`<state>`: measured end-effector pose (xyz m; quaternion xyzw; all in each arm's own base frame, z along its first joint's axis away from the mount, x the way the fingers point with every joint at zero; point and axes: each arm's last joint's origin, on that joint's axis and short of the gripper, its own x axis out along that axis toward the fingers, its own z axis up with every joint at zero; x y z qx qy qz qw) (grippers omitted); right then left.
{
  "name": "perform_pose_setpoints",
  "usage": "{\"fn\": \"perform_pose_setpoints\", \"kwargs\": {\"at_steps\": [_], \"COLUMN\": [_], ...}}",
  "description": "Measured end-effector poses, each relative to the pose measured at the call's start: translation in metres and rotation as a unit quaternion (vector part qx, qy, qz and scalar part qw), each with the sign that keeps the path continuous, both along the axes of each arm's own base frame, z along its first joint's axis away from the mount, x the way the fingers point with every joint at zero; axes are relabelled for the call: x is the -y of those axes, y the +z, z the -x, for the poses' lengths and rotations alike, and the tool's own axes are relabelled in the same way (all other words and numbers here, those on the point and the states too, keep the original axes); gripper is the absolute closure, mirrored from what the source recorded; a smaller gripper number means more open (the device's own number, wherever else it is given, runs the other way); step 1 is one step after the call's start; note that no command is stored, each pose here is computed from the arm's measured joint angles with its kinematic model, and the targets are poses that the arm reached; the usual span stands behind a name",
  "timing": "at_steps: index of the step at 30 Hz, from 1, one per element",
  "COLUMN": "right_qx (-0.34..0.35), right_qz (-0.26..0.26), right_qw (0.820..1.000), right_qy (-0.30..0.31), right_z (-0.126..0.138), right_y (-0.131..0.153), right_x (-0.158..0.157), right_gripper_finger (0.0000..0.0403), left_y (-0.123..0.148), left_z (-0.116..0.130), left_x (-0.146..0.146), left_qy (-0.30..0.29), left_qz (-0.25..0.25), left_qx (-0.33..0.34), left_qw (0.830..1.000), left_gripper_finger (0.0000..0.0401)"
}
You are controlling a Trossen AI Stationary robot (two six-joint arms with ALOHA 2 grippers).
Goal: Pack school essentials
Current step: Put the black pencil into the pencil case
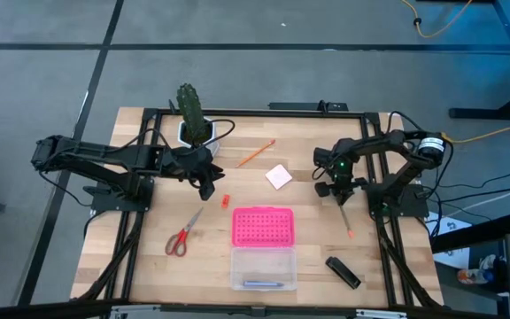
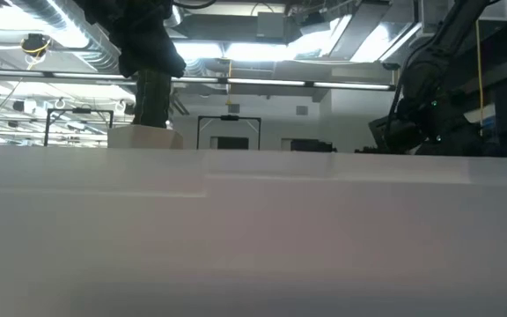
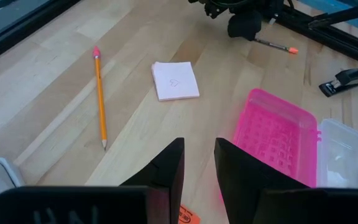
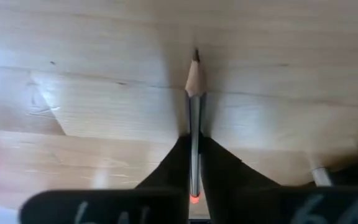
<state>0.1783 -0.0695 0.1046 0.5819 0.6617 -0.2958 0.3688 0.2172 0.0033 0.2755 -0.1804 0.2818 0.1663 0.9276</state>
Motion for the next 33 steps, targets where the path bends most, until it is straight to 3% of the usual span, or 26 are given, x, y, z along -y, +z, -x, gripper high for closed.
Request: {"fn": "perform_pose_setpoints", "kwargs": {"at_steps": [4, 14, 21, 26, 33], "right_qx": [-0.004, 0.045, 0.050, 0.089, 0.151], "right_qz": [0.017, 0.056, 0.108, 0.159, 0.246], "right_qw": [1.000, 0.997, 0.990, 0.980, 0.957], "right_qy": [0.007, 0.035, 0.078, 0.079, 0.024], "right_z": [-0.005, -0.022, -0.034, -0.033, -0.012], "right_y": [0.004, 0.014, 0.039, 0.080, 0.129], "right_x": [0.003, 0.012, 0.016, -0.007, -0.070], "right_gripper_finger": [0.0376, 0.0250, 0.0206, 0.0202, 0.0201], "left_y": [0.000, 0.000, 0.000, 0.000, 0.000], "left_z": [0.000, 0.000, 0.000, 0.000, 0.000], "left_x": [0.000, 0.000, 0.000, 0.000, 0.000], "left_qy": [0.000, 0.000, 0.000, 0.000, 0.001], "left_qz": [0.000, 0.000, 0.000, 0.001, 0.001], "left_qx": [0.000, 0.000, 0.000, -0.001, 0.000], "left_qw": [1.000, 1.000, 1.000, 1.000, 1.000], "left_gripper_finger": [0.0318, 0.0318, 0.0318, 0.0318, 0.0318]}}
